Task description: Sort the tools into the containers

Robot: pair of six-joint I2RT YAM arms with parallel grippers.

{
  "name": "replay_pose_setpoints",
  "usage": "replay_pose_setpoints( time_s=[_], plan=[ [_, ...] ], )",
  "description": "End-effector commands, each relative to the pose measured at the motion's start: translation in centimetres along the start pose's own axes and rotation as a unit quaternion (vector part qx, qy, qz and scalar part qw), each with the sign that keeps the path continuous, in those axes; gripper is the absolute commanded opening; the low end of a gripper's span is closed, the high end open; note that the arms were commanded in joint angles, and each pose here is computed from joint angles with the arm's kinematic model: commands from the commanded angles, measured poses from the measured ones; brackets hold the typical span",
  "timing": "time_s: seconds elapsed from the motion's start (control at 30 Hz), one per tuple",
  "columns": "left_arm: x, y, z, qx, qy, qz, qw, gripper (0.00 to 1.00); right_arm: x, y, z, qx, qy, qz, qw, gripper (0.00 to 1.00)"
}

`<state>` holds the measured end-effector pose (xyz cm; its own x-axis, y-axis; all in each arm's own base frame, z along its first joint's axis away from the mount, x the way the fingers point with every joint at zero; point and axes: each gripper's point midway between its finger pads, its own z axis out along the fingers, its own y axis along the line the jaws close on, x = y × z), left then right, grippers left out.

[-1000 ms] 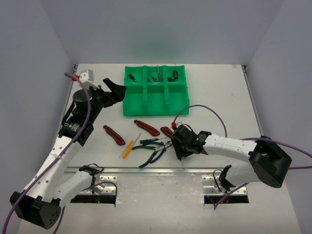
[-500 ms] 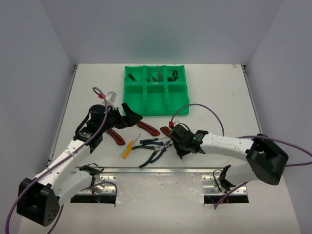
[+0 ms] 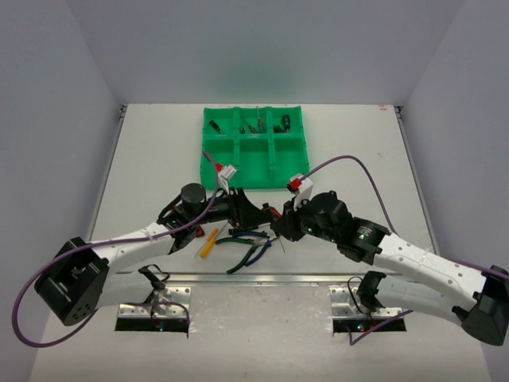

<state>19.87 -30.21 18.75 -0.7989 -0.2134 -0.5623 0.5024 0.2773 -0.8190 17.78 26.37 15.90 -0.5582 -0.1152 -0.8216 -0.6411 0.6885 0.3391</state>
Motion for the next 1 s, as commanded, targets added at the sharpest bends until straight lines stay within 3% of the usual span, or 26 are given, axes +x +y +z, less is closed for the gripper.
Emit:
replay_pose_setpoints(
  time_s=[0.0,0.1,0.17,0.23,0.37,0.43,0.47,0.5,0.53,0.57,0.6,0.63,0.67,0.7,0.73,0.77,0.9,0.97],
  plan=[
    [-2.4,-3.6,1.6,0.057,-0.028,0.03,0.998,0.65,-3.0,2.7,-0.6,-0.067,-0.062,-0.022,0.996,0.0],
    [-2.3,-3.7,2.5,0.055,-0.023,0.028,0.998,0.43,-3.4,3.2,-0.8,-0.078,-0.065,-0.023,0.995,0.0],
    [-2.6,-3.9,2.9,0.055,-0.027,0.031,0.998,0.17,-3.4,3.2,-0.8,-0.079,-0.065,-0.025,0.994,0.0],
    [-2.9,-4.0,3.0,0.054,-0.029,0.031,0.998,0.01,-3.3,3.1,-0.7,-0.076,-0.064,-0.024,0.995,0.0],
    [-4.3,-3.8,3.3,0.033,-0.05,0.041,0.997,0.0,-3.3,2.3,-0.7,-0.056,-0.071,-0.026,0.996,0.02],
    [-5.0,-3.3,3.5,0.008,-0.059,0.041,0.997,0.0,-3.5,1.9,-0.7,-0.045,-0.075,-0.025,0.996,0.15],
    [-6.2,-2.8,3.8,-0.019,-0.074,0.047,0.996,0.0,-3.5,1.3,-0.8,-0.028,-0.075,-0.021,0.997,0.27],
    [-8.2,-0.3,3.7,-0.103,-0.101,0.047,0.988,0.0,-3.2,0.1,-0.9,0.007,-0.068,-0.014,0.998,0.58],
    [-9.9,2.1,2.9,-0.189,-0.121,0.053,0.973,0.0,-2.9,-1.2,-1.2,0.043,-0.061,-0.008,0.997,0.9],
    [-12.0,1.8,2.5,-0.206,-0.141,0.07,0.966,0.0,-3.4,-2.0,-1.4,0.068,-0.07,-0.004,0.995,0.99],
    [-15.0,4.6,0.8,-0.283,-0.173,0.073,0.94,0.0,-3.4,-2.9,-1.8,0.096,-0.066,-0.004,0.993,0.99],
    [-17.9,8.4,-2.3,-0.385,-0.205,0.071,0.897,0.0,-3.1,-4.0,-2.4,0.126,-0.056,-0.006,0.99,0.99],
    [-22.1,8.6,-4.3,-0.423,-0.253,0.07,0.867,0.0,-3.2,-4.8,-2.9,0.149,-0.059,-0.008,0.987,0.99],
    [-23.6,11.9,-6.5,-0.474,-0.261,0.052,0.84,0.0,-2.7,-5.2,-3.1,0.159,-0.051,-0.01,0.986,0.99],
    [-24.7,12.6,-6.5,-0.486,-0.266,0.05,0.831,0.0,-2.8,-5.4,-3.4,0.165,-0.054,-0.01,0.985,0.99],
    [-28.0,14.6,-8.3,-0.514,-0.296,0.044,0.804,0.0,-2.5,-5.7,-3.7,0.168,-0.056,-0.011,0.984,0.99],
    [-37.9,16.1,-8.5,-0.525,-0.354,0.085,0.769,0.0,-2.2,-6.1,-4.6,0.17,-0.064,-0.014,0.983,0.99],
    [-38.9,21.1,-7.3,-0.565,-0.321,0.093,0.754,0.0,-1.7,-6.3,-5.0,0.173,-0.056,-0.016,0.983,0.99]
  ],
)
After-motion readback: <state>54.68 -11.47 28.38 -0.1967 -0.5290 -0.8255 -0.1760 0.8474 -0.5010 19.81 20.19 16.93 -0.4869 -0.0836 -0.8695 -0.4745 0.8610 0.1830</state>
